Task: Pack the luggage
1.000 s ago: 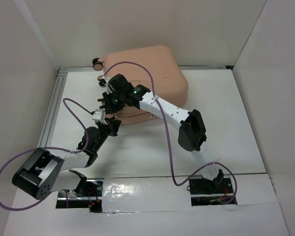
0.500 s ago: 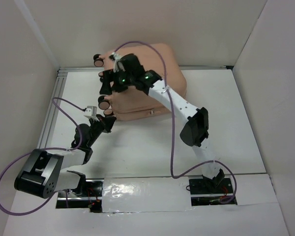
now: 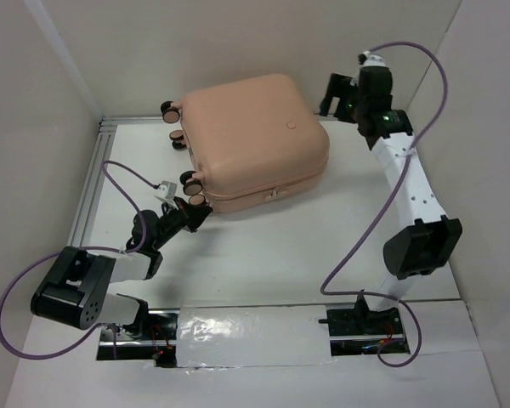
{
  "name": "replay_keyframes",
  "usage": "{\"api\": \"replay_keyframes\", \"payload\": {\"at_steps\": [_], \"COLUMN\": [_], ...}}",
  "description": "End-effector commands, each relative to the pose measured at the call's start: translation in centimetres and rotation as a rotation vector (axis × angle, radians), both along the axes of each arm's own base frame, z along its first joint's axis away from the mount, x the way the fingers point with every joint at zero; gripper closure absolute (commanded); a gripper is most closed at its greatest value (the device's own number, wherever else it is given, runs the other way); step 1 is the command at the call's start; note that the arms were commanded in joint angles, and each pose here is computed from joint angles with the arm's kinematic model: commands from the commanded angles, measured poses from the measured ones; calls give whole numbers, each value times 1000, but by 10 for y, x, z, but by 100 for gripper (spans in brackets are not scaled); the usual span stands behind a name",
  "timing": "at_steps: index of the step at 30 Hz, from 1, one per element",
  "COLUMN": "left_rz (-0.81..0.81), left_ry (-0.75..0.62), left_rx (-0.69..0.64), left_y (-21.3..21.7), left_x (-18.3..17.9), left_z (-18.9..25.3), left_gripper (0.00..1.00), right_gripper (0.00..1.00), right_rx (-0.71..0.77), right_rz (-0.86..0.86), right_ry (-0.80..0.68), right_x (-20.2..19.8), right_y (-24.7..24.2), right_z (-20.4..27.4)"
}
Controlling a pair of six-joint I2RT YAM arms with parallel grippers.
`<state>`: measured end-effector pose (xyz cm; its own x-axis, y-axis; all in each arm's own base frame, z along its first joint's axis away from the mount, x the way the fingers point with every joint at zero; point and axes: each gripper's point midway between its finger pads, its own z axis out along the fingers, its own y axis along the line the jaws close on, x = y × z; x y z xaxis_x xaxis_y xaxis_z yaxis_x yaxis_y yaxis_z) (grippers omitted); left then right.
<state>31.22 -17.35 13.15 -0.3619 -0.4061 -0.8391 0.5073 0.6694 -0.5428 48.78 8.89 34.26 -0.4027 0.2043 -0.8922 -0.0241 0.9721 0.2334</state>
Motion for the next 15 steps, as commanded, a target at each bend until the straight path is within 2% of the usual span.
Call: {"api": "replay_keyframes", "payload": {"at_steps": [1, 3, 6, 11, 15], "left_rz": [-105, -111, -119, -161, -125], "left_ry": [-352, -357, -358, -358, -355], "left_rx": [-82, -54, -24, -7, -12], "left_y": [-21, -24, -27, -36, -34], "left_x": [-1, -1, 0, -3, 1], "left_z": [92, 90, 88, 87, 88], "left_gripper": [100, 100, 100, 100, 100], "right_gripper": [7, 8, 8, 12, 18], "right_rx": [-4, 57, 70, 72, 64], "right_rz": [-109, -116, -123, -132, -46], "right_ry": [69, 112, 132, 246, 219], "right_x": [1, -2, -2, 8, 20], "right_y": [-56, -69, -72, -72, -53], "right_z": [-45, -78, -103, -164, -168]}}
